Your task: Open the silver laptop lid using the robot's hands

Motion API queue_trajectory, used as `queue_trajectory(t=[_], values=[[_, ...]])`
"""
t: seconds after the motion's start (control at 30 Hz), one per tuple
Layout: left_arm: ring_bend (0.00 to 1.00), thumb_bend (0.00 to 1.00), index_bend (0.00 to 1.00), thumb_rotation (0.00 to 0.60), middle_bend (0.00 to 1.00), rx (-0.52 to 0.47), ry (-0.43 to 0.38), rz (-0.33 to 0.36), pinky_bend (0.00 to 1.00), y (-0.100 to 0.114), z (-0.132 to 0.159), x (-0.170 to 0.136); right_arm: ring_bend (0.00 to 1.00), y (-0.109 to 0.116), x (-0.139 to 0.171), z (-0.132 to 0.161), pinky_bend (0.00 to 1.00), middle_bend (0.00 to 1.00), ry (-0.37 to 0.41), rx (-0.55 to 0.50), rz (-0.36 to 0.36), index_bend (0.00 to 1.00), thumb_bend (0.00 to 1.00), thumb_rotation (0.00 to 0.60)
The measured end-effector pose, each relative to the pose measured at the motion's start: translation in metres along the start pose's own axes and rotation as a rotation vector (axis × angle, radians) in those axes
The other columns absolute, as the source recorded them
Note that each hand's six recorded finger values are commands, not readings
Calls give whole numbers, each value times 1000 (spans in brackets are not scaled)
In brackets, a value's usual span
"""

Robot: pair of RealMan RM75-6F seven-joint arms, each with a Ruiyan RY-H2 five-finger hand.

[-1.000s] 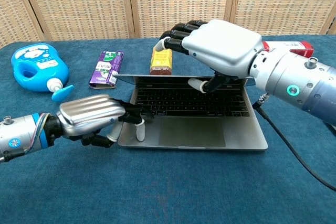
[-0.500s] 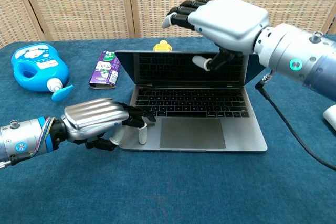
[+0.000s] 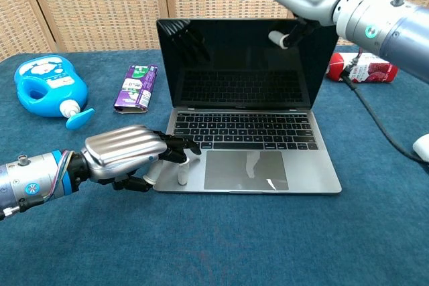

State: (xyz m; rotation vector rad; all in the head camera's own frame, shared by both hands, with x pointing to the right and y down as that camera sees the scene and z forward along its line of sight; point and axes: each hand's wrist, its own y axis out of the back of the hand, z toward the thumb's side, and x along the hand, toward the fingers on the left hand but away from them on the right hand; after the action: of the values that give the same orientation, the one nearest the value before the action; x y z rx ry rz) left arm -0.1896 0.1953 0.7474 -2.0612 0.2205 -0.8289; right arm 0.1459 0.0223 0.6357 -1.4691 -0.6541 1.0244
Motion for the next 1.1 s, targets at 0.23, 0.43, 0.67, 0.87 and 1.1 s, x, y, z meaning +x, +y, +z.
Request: queue_trajectory(t=[0.23,0.43,0.67,0.87,1.1], values=[[240,1000,405,600,174,2,1,-3,276,-1,0,0,104,-2,-6,-30,154,171,-71,31,20,169,583,600],[241,1000,405,600,174,4,2,-1,276,-1,1,0,104,-5,-5,-50,154,171,-120,41,41,169,583,600],[241,1000,405,600,174,6,6,-2,276,-1,1,-1,104,-5,-8,-50,155,171,-136,18,42,169,583,600],[240,1000,405,600,174,4,5,3,275,-1,2,-2,104,-3,-7,-46,152,170,-134,10,33,169,580,600],[240,1000,400,600,174,7,-14,53,268,12,3,-10,104,13,1,-40,101,167,-123,-63,-10,169,570,600]])
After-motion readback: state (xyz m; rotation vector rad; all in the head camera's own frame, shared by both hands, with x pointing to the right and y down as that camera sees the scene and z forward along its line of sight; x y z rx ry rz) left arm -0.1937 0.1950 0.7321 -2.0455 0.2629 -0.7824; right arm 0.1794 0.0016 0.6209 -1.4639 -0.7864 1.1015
